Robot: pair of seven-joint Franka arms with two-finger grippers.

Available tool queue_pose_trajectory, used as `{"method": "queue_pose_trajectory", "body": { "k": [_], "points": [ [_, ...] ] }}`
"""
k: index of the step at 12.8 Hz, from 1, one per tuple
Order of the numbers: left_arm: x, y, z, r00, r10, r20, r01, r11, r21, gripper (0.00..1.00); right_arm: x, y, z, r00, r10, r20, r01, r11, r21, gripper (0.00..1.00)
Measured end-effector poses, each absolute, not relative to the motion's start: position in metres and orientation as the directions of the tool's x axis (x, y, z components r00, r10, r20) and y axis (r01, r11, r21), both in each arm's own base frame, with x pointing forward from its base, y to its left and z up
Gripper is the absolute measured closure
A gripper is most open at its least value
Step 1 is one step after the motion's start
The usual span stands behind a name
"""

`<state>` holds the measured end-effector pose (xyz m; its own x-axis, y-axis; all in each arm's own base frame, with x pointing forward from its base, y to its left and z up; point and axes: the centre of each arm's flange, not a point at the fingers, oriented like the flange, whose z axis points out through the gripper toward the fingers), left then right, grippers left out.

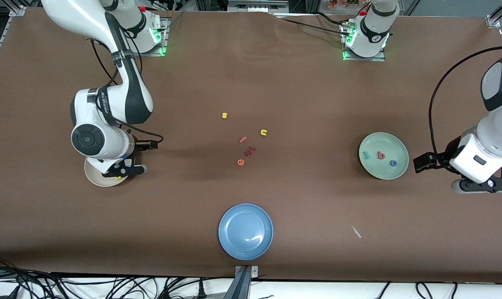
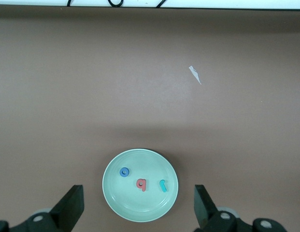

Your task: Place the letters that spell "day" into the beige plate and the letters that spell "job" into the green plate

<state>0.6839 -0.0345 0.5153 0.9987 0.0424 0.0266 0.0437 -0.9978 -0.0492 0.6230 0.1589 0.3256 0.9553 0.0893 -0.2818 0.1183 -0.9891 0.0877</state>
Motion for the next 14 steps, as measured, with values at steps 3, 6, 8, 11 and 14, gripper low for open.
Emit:
{"method": "queue_pose_trajectory", "body": {
  "k": [3, 6, 8, 11, 14],
  "points": [
    [0.686, -0.045, 0.506, 1.0, 0.002, 0.013, 0.003, -0.997, -0.073, 0.0, 0.624, 0.16, 0.373, 0.951, 0.086, -0.297, 0.114, -0.99, 0.077, 0.0],
    [0.69, -0.045, 0.505, 1.0, 0.017, -0.001, 0.016, -0.998, -0.061, 0.0, 0.619, 0.15, 0.415, 0.961, 0.092, -0.26, 0.105, -0.994, 0.036, 0.0],
    [0.689, -0.04, 0.514, 1.0, -0.014, 0.013, -0.013, -0.999, -0.045, 0.0, 0.609, 0.132, 0.448, 0.969, 0.095, -0.228, 0.103, -0.994, 0.023, 0.0],
    [0.691, -0.036, 0.517, 0.997, -0.073, 0.032, -0.072, -0.997, -0.03, 0.0, 0.583, 0.089, 0.505, 0.979, 0.077, -0.191, 0.078, -0.997, 0.0, 0.0],
    [0.69, -0.038, 0.507, 0.991, -0.129, 0.041, -0.129, -0.992, 0.007, 0.0, 0.561, 0.045, 0.554, 0.988, 0.064, -0.143, 0.065, -0.998, 0.003, 0.0]
  ]
}}
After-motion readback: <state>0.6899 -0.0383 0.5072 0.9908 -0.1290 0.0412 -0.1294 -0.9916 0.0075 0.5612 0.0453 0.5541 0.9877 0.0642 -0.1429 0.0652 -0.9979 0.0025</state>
